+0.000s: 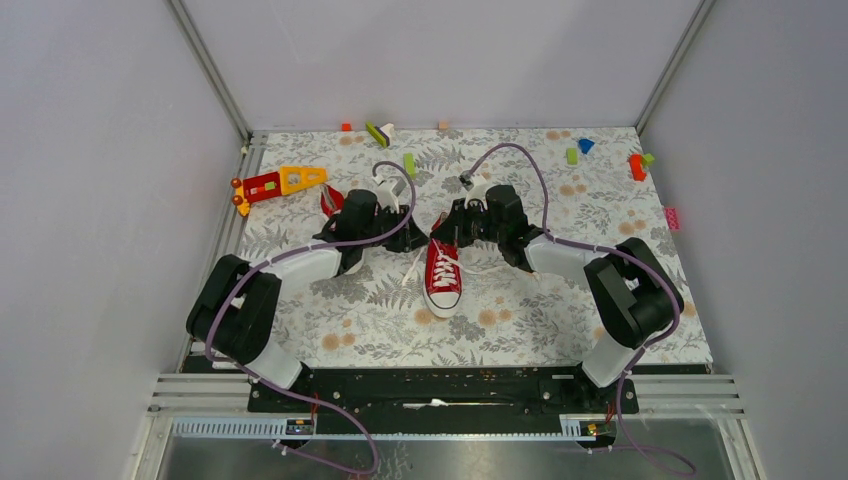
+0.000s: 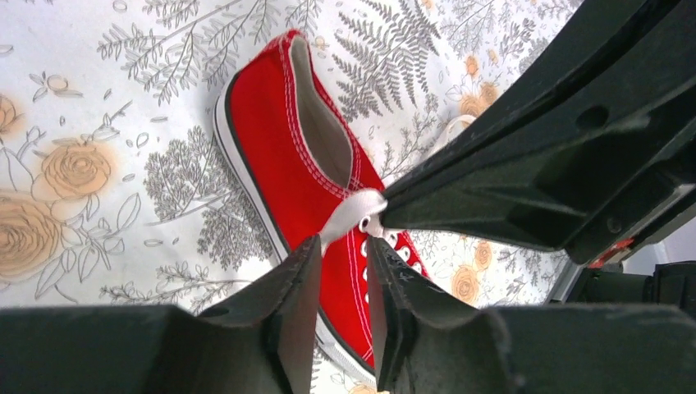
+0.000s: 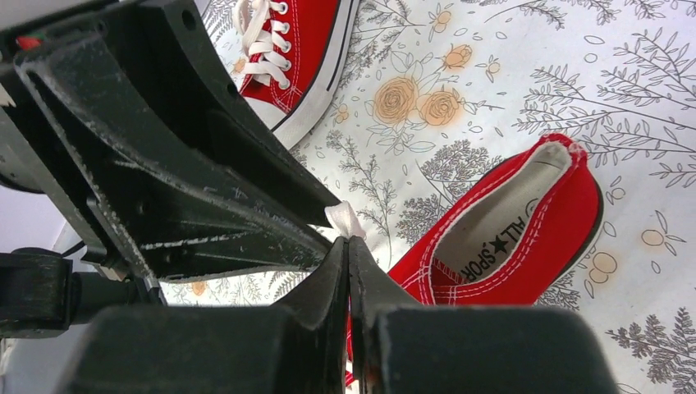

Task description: Tie the shoes

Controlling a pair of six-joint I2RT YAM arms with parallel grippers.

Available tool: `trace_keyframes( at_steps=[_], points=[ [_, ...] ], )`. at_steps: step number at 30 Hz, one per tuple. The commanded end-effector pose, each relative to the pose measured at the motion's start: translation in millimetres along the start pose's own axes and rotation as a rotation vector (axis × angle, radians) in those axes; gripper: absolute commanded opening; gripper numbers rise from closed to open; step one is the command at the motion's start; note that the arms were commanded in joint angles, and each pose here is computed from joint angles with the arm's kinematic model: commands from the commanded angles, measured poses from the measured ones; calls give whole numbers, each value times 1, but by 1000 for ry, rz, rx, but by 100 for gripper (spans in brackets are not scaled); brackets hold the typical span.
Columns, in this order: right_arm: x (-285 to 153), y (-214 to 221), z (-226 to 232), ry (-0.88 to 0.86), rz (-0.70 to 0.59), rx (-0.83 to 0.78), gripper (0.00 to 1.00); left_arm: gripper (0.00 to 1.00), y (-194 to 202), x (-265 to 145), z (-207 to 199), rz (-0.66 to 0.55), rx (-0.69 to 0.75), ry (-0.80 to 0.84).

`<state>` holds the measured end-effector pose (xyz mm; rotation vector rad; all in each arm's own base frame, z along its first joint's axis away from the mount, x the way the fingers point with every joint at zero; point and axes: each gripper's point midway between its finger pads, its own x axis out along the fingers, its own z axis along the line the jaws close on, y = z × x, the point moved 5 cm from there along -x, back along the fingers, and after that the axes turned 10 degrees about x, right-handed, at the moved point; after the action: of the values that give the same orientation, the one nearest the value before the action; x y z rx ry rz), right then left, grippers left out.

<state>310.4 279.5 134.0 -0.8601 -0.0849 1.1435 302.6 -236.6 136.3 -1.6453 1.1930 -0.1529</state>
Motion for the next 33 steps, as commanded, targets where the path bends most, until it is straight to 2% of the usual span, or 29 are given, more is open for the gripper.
trace_keyframes(
  at_steps=[1, 4, 11, 13, 14, 20, 27, 31, 33],
  points=[
    [-4, -16, 12, -2, -79, -29, 0, 34, -13, -9, -4, -89, 23, -26],
    [-6, -16, 13, 1, -84, -27, 0, 42, -8, -12, -2, -106, 24, -42],
    [-6, -16, 15, -10, -79, -24, 0, 70, -3, -11, -9, -168, 109, -32],
    [-6, -16, 15, -13, -78, -24, 0, 88, -6, -8, -9, -190, 125, -45],
    [-7, -16, 16, -13, -78, -25, 0, 91, -8, -7, -10, -202, 131, -45],
    [-7, -16, 16, -15, -79, -22, 0, 90, -14, 6, -11, -224, 148, -44],
    [-7, -16, 17, -21, -79, -16, 0, 79, -12, 27, -11, -199, 136, -42],
    [-7, -16, 18, -25, -79, -12, 0, 68, -12, 31, -12, -211, 127, -34],
    [-7, -17, 17, -26, -80, -12, 0, 53, -14, 31, -14, -218, 129, -29]
  ],
)
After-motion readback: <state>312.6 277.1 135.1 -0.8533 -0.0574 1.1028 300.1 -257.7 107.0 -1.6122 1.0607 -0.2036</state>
